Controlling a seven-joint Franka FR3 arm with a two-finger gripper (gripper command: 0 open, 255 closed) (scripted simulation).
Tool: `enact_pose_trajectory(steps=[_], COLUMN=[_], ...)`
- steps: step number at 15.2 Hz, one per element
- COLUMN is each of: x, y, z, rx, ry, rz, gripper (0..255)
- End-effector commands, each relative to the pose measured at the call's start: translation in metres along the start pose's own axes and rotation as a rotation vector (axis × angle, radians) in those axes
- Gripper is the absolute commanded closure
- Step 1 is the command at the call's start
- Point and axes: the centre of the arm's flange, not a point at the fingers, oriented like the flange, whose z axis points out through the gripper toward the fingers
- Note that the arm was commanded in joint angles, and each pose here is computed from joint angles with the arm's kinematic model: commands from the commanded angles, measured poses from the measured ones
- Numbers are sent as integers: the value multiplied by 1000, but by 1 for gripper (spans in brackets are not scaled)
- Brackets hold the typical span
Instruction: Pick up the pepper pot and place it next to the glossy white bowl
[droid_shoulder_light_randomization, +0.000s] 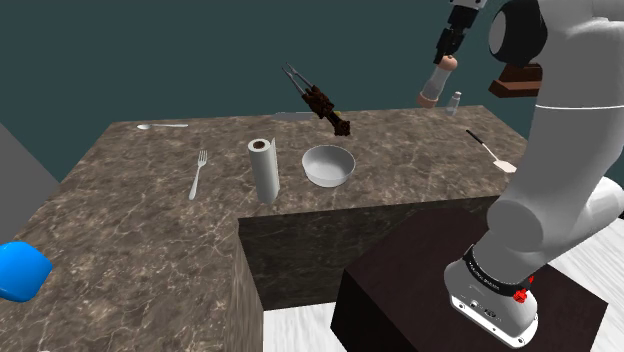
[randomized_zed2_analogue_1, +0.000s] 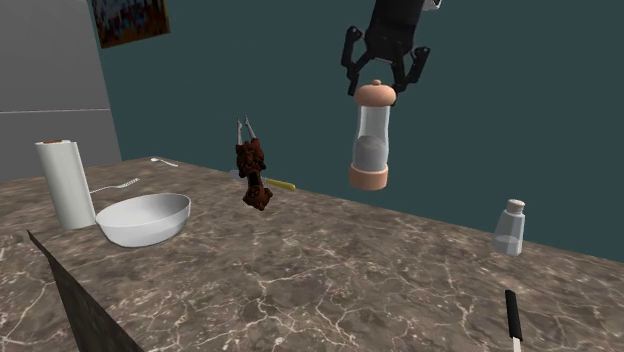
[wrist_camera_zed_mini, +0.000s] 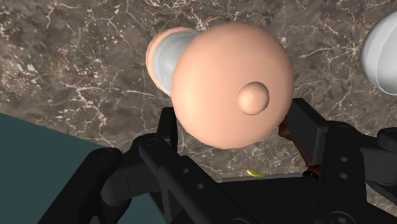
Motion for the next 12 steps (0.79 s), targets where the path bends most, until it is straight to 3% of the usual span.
enact_pose_trajectory(steps=[1, 12], x=[-4, -39], y=[-24, -165], z=[-2, -9], rx=[0, 0], ry=[0, 0], rz=[0, 0], gripper=[255, 255])
